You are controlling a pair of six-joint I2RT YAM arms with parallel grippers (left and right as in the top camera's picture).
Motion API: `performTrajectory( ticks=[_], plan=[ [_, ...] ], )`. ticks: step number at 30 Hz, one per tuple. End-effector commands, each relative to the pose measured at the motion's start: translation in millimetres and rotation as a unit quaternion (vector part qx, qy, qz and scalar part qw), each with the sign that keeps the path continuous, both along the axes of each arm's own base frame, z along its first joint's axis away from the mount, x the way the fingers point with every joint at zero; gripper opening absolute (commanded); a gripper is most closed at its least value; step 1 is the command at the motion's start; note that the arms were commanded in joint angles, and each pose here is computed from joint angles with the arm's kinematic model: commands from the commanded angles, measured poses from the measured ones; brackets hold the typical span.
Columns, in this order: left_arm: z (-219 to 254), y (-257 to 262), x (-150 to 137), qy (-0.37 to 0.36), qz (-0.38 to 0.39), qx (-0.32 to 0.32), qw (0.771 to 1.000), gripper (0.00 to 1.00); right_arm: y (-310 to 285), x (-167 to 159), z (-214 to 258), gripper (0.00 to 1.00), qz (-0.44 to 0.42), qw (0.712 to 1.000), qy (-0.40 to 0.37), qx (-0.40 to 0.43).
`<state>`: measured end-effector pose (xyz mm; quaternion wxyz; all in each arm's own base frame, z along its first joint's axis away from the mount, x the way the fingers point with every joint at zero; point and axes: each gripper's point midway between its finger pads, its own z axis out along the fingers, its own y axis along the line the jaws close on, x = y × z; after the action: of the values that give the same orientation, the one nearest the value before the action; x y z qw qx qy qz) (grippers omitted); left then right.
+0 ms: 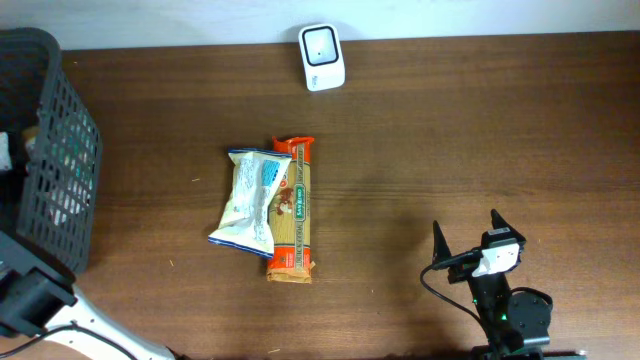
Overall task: Scan the item barcode
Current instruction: 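Take the white tube from the basket and set it right of the spaghetti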
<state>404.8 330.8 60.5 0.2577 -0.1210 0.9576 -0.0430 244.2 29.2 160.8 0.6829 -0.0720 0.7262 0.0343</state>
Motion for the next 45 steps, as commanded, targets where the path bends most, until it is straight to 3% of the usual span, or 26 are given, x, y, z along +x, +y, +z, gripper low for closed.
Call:
performTrajectory(
  ticks=[1, 5, 9, 11, 12, 16, 21, 22, 24, 26, 29, 32, 35, 39, 45],
  plan=[
    [21.7, -21.5, 28.3, -0.065, -0.044, -0.036, 0.996, 0.89, -0.7, 0.0, -2.9, 0.99, -0.001, 1.0, 0.003, 0.004],
    [-29.1, -21.8, 14.9, 0.019, -0.029, 0.0, 0.999, 0.87, -0.7, 0.0, -2.9, 0.99, -0.001, 1.0, 0.003, 0.004],
    [-65.4, -6.7, -19.0, 0.124, 0.002, 0.036, 0.992, 0.49, -0.7, 0.0, -2.9, 0.99, -0.001, 1.0, 0.003, 0.004],
    [-68.4, 0.2, -28.1, 0.149, 0.031, 0.047, 0.987, 0.1, -0.7, 0.0, -2.9, 0.99, -0.001, 1.0, 0.003, 0.004],
    [-68.9, 3.6, -33.1, 0.161, 0.056, 0.049, 0.984, 0.0, -0.7, 0.0, -2.9, 0.99, -0.001, 1.0, 0.003, 0.004],
    [-17.1, 12.0, -34.4, 0.164, 0.113, 0.051, 0.979, 0.0, -0.7, 0.0, -2.9, 0.99, -0.001, 1.0, 0.003, 0.004],
    [199.9, 5.7, -27.7, -0.027, 0.231, 0.101, 0.967, 0.0, -0.7, 0.0, -2.9, 0.99, -0.001, 1.0, 0.003, 0.004],
    [248.2, -18.7, -27.7, -0.089, 0.23, 0.093, 0.965, 0.0, -0.7, 0.0, -2.9, 0.99, -0.001, 1.0, 0.003, 0.004],
    [301.8, -79.1, -20.5, -0.164, 0.168, 0.057, 0.97, 0.0, -0.7, 0.0, -2.9, 0.99, -0.001, 1.0, 0.003, 0.004],
    [324.8, -150.7, -19.6, -0.179, 0.095, 0.032, 0.979, 0.0, -0.7, 0.0, -2.9, 0.99, -0.001, 1.0, 0.003, 0.004],
    [296.9, -247.8, -25.0, -0.098, -0.005, -0.015, 0.995, 0.0, -0.7, 0.0, -2.9, 0.99, -0.001, 1.0, 0.003, 0.004],
    [217.9, -326.5, -38.8, 0.041, -0.097, -0.027, 0.994, 0.0, -0.7, 0.0, -2.9, 0.99, -0.001, 1.0, 0.003, 0.004],
    [101.2, -407.1, -61.4, 0.149, -0.166, -0.047, 0.974, 0.0, -0.7, 0.0, -2.9, 0.99, -0.001, 1.0, 0.003, 0.004],
    [29.5, -455.7, -85.3, 0.173, -0.181, -0.056, 0.966, 0.0, -0.7, 0.0, -2.9, 0.99, -0.001, 1.0, 0.003, 0.004],
    [18.8, -507.1, -86.9, 0.137, -0.202, -0.073, 0.967, 0.0, -0.7, 0.0, -2.9, 0.99, -0.001, 1.0, 0.003, 0.004]
  ],
)
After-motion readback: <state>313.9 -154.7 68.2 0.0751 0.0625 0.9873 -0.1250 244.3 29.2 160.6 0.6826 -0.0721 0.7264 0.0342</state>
